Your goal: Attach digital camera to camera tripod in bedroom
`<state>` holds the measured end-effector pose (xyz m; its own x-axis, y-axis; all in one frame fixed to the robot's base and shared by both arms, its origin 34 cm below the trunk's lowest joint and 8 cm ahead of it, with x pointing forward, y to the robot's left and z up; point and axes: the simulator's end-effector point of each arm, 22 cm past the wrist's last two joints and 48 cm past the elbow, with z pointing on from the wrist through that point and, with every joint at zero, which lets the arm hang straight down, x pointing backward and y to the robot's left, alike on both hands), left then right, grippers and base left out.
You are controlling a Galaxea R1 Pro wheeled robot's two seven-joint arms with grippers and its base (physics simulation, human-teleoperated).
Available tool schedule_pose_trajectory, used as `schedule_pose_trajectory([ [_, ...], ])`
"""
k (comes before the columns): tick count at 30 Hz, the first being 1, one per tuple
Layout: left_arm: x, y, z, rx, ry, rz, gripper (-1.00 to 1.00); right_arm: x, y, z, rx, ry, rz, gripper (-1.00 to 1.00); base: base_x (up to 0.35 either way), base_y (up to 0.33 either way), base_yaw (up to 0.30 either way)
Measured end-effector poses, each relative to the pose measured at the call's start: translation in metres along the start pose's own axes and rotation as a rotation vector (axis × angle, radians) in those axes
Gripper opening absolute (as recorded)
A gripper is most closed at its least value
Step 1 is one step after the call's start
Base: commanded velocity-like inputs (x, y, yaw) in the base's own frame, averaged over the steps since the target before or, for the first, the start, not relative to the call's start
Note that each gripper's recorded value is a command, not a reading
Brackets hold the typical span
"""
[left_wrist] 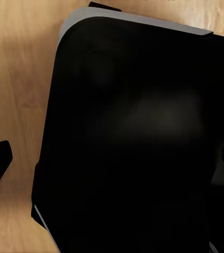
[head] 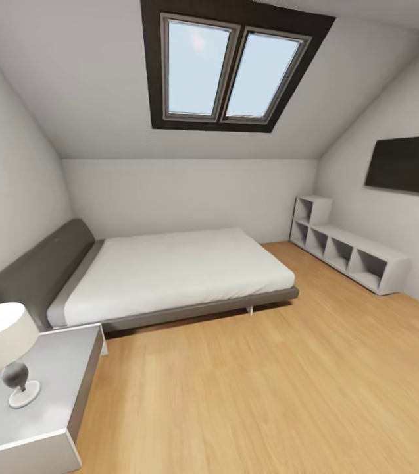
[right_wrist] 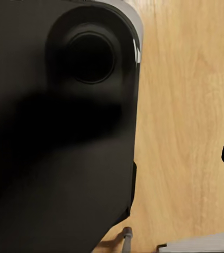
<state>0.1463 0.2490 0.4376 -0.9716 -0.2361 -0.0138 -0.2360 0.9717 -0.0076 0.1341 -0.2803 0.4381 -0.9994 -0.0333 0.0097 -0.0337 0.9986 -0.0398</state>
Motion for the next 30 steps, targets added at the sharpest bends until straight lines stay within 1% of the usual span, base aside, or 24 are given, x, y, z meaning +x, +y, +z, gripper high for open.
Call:
schedule_pose_trajectory([
  [10, -0.001, 0.002, 0.000, -0.003, -0.001, -0.007, 1.00, 0.000, 0.004, 0.000, -0.008, 0.000, -0.003, 1.00, 0.000, 0.000, -0.293],
  [13, -0.001, 0.003, 0.000, -0.006, -0.002, -0.027, 1.00, 0.000, 0.007, 0.000, -0.012, 0.000, -0.007, 1.00, 0.000, 0.000, -0.296],
  [16, -0.001, 0.004, 0.000, -0.008, -0.002, -0.062, 1.00, -0.001, 0.009, 0.000, -0.016, 0.000, -0.010, 1.00, 0.000, 0.000, -0.296],
  [17, -0.001, 0.004, 0.000, -0.008, -0.002, -0.062, 1.00, -0.001, 0.009, 0.000, -0.016, 0.000, -0.010, 1.00, 0.000, 0.000, -0.296],
  [20, -0.002, 0.005, 0.000, -0.009, -0.003, -0.099, 1.00, -0.001, 0.011, 0.000, -0.020, -0.001, -0.010, 1.00, 0.000, 0.000, -0.296],
  [21, -0.002, 0.005, 0.000, -0.009, -0.003, -0.118, 1.00, -0.001, 0.012, 0.000, -0.022, -0.002, -0.010, 1.00, 0.000, 0.000, -0.296],
  [22, -0.002, 0.005, 0.000, -0.009, -0.003, -0.125, 1.00, -0.001, 0.013, 0.000, -0.023, -0.002, -0.009, 1.00, 0.000, 0.000, -0.296],
  [25, -0.002, 0.004, 0.000, -0.008, -0.003, -0.138, 1.00, -0.002, 0.014, 0.000, -0.025, -0.003, -0.009, 1.00, 0.000, 0.000, -0.296],
  [30, -0.002, 0.003, 0.000, -0.007, -0.004, -0.147, 1.00, -0.002, 0.015, 0.000, -0.027, -0.005, -0.009, 1.00, 0.000, 0.000, -0.296],
])
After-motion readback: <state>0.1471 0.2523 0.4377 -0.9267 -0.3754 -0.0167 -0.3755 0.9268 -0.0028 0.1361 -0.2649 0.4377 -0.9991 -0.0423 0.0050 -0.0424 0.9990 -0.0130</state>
